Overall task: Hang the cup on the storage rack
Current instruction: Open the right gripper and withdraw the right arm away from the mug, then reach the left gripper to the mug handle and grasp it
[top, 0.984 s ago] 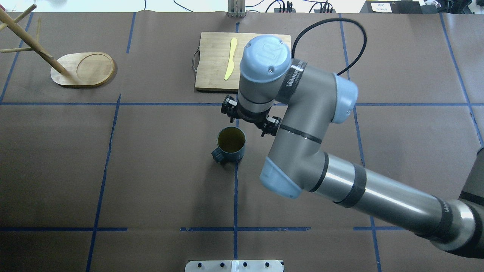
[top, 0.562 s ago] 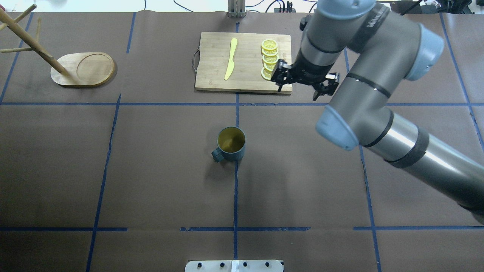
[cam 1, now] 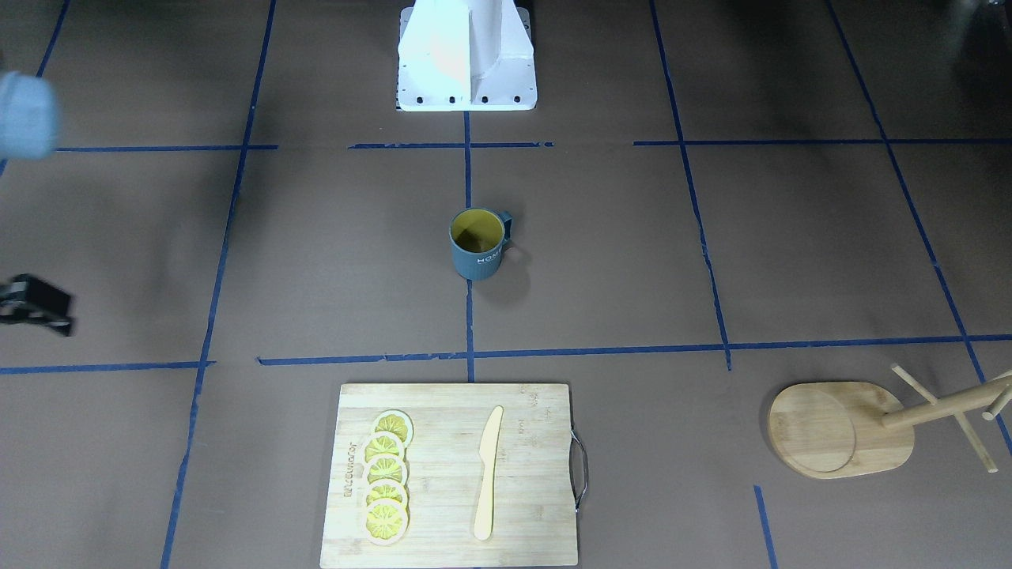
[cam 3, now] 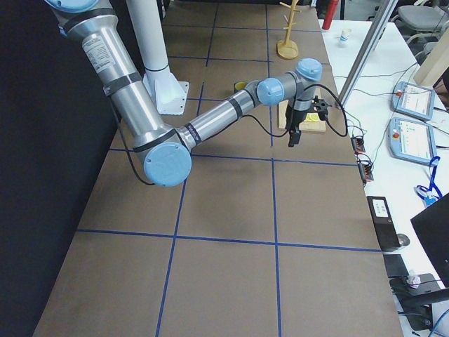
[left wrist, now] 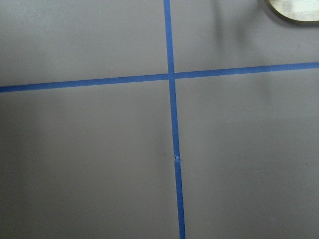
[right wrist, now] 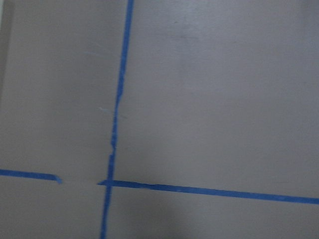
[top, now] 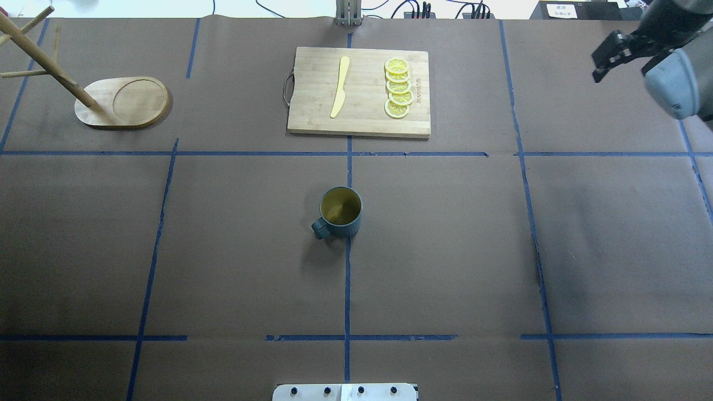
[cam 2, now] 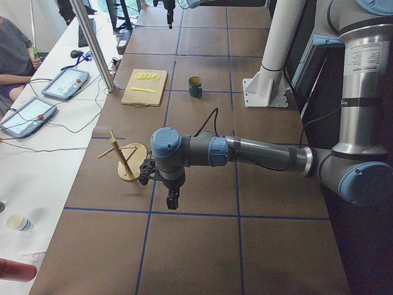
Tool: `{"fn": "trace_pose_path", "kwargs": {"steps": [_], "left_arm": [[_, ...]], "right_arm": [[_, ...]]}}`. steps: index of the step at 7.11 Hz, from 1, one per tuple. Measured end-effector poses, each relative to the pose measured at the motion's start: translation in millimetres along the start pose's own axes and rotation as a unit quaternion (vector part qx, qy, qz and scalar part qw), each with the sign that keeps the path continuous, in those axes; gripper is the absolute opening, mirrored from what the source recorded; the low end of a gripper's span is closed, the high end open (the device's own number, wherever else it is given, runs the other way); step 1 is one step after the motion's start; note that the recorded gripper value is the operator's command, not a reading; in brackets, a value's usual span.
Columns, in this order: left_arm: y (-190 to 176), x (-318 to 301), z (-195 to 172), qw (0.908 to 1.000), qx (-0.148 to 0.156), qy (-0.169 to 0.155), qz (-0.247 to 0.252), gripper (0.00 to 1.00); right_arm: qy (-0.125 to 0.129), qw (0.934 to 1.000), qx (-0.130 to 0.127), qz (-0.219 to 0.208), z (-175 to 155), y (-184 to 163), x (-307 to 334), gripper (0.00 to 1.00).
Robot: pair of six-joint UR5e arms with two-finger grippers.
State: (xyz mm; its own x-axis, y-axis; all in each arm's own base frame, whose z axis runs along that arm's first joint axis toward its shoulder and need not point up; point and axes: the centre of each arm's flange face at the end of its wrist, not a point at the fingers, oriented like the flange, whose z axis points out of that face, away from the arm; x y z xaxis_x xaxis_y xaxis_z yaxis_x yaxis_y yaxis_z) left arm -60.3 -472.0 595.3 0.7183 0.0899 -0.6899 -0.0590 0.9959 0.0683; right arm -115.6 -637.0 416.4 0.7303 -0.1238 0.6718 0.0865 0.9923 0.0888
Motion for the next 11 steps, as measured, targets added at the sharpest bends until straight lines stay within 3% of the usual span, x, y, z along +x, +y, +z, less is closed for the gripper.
{"fn": "trace_pose_path", "kwargs": {"steps": [2,4,6,7,8,9,11], "left_arm": [[-11.9,7.2,-5.8,0.9992,0.028,-0.002,0.03,1.0],[-17.3,13.6,-9.9,0.9968,0.054,-0.001,0.059,1.0],[-19.2,20.8,-14.3,0.9945,0.07,0.01,0.077,1.0],[-20.1,28.4,-17.7,0.992,0.082,0.03,0.091,1.0],[-22.9,41.6,-23.4,0.9852,0.107,0.053,0.123,1.0],[-27.4,66.5,-26.8,0.9702,0.14,0.078,0.182,1.0],[-29.0,132.7,-15.2,0.9269,0.187,0.124,0.301,1.0]], "right_arm": [[0.003,0.9988,-0.01,-0.048,1.0,26.8,118.3,1.0],[0.003,0.9971,-0.026,-0.071,16.3,87.3,211.3,1.0],[0.003,0.998,-0.039,-0.049,44.9,163.5,261.2,1.0],[0.004,0.999,-0.036,-0.026,47.9,192.2,263.8,1.0],[0.007,0.9995,-0.029,-0.008,43.3,213.6,258.0,1.0],[0.008,0.9997,-0.024,0.001,38.6,227.3,252.5,1.0],[0.009,0.9998,-0.02,0.005,34.1,234.3,247.9,1.0]]}}
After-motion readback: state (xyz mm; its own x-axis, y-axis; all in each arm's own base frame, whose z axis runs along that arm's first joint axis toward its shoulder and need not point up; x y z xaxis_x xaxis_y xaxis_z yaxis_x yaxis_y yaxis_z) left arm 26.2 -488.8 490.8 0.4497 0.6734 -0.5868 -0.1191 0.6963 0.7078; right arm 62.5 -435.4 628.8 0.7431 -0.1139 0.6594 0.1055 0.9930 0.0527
